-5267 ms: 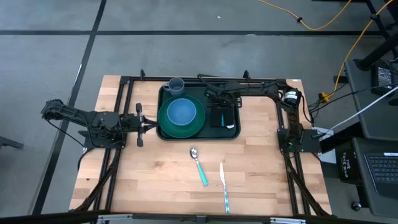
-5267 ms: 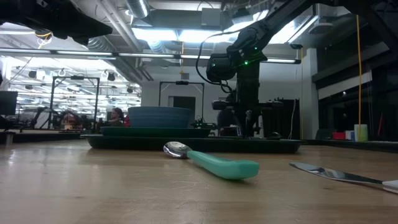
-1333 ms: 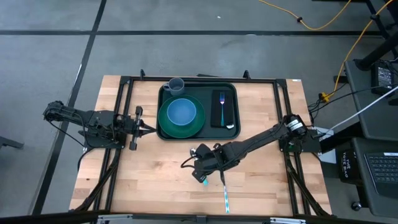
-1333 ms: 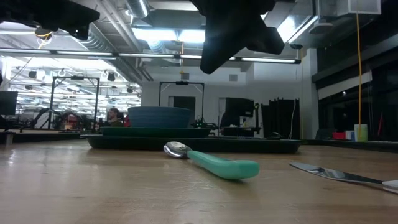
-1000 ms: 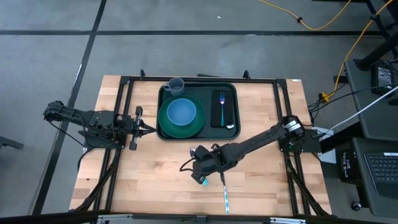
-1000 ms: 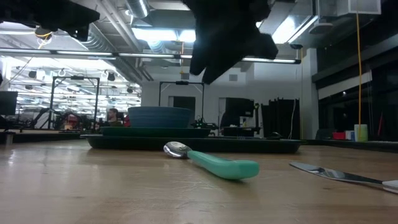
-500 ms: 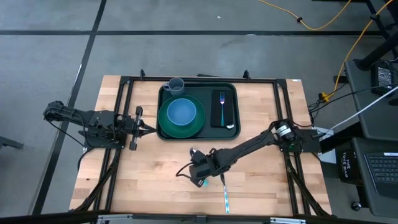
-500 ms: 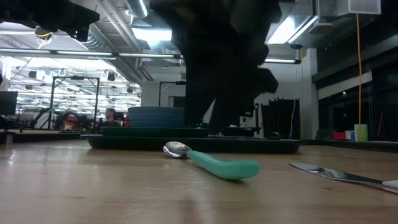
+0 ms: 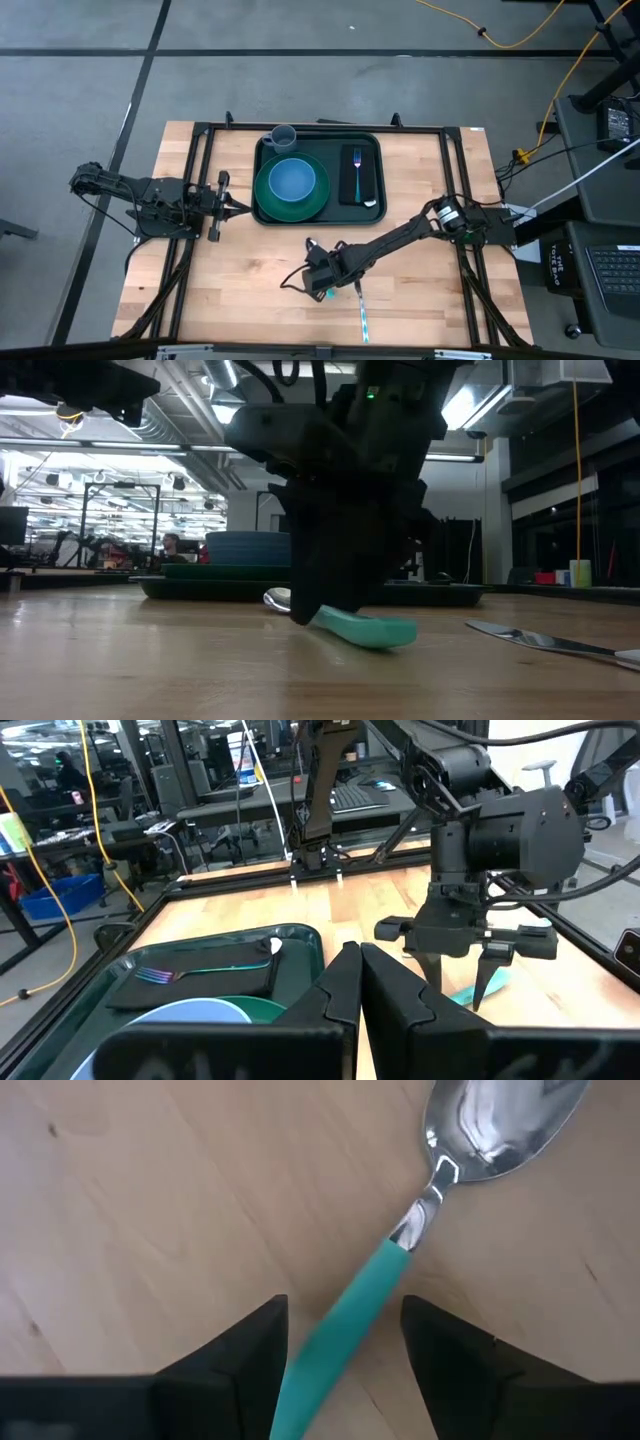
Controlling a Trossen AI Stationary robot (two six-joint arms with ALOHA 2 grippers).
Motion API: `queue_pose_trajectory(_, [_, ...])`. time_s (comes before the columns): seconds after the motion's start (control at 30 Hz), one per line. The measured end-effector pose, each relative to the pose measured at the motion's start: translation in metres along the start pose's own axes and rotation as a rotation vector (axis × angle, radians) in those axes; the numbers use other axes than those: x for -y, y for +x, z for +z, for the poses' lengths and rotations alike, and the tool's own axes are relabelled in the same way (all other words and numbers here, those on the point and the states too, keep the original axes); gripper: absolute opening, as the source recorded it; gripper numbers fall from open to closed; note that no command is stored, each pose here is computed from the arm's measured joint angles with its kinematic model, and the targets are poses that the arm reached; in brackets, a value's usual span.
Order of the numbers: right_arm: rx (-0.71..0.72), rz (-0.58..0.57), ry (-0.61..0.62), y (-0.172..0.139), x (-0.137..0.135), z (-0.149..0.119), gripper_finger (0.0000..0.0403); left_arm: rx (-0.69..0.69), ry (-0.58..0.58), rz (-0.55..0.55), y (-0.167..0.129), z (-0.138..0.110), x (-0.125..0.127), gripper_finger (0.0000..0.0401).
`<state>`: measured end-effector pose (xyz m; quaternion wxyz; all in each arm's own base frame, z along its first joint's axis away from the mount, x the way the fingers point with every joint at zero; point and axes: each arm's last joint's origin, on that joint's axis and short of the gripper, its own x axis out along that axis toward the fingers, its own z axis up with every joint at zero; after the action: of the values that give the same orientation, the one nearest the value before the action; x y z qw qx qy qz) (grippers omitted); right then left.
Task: Set up tray
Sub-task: Put the light blue spoon to the left of the blue fork on the black napkin
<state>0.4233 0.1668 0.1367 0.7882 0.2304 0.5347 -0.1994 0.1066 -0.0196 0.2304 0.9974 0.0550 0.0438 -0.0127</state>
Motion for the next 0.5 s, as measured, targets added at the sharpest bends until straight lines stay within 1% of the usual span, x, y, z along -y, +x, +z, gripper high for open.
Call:
queue_pose_trajectory(0.2, [0.029, -0.032, 0.01, 0.002, 0.004, 0.005, 0.0202, 0.0, 0.001, 0.0, 0.0, 0.0, 0.0, 0.0003])
queue_pose_trajectory(0.4, [0.012, -0.072, 0.014, 0.002, 0.01, 0.006, 0.0202, 0.0, 0.001, 0.0, 0.0, 0.0, 0.0, 0.0003])
queue_pose_trajectory(0.5, [0.009, -0.078, 0.013, 0.002, 0.011, 0.006, 0.0193, 0.0, 0.001, 0.0, 0.0, 0.0, 0.0, 0.0003])
